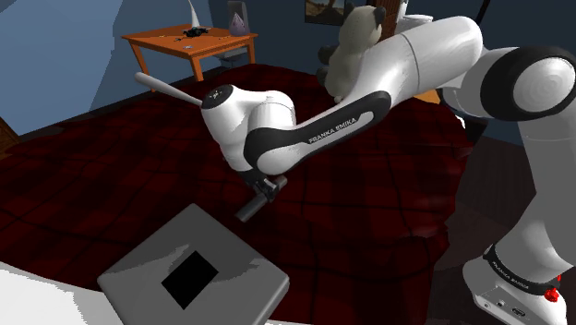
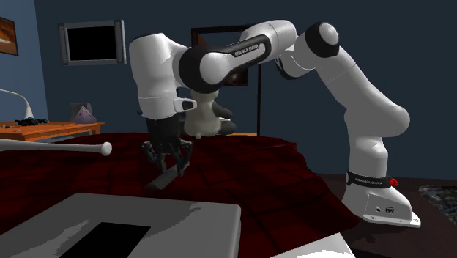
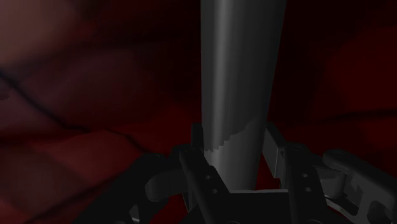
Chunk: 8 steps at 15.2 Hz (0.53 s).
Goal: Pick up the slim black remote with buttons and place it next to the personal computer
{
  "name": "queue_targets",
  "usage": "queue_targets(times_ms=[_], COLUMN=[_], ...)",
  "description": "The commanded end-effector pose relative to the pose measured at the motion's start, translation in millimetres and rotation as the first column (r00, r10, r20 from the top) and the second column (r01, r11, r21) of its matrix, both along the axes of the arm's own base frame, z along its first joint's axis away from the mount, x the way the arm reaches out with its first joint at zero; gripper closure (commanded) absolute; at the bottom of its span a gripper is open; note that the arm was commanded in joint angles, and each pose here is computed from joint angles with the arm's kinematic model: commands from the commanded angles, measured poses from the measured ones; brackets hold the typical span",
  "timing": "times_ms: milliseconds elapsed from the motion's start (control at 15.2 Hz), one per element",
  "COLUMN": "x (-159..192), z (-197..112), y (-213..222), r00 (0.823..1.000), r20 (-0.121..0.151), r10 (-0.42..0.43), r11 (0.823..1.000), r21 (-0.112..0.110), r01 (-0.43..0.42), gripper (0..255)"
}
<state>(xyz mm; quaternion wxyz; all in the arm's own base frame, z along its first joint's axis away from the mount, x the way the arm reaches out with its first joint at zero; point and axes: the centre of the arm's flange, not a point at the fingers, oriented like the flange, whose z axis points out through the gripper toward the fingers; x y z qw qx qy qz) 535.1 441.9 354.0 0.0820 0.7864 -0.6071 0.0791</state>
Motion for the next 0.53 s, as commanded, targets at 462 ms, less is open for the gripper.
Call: queue_targets(times_ms=[462], x=[-1.0], z=[-32.9], y=[-0.6], r00=[1.000], r20=[0.000], r10=[0.000], r11=[1.000], r21=[0.001], r01=[0.000], gripper=[255])
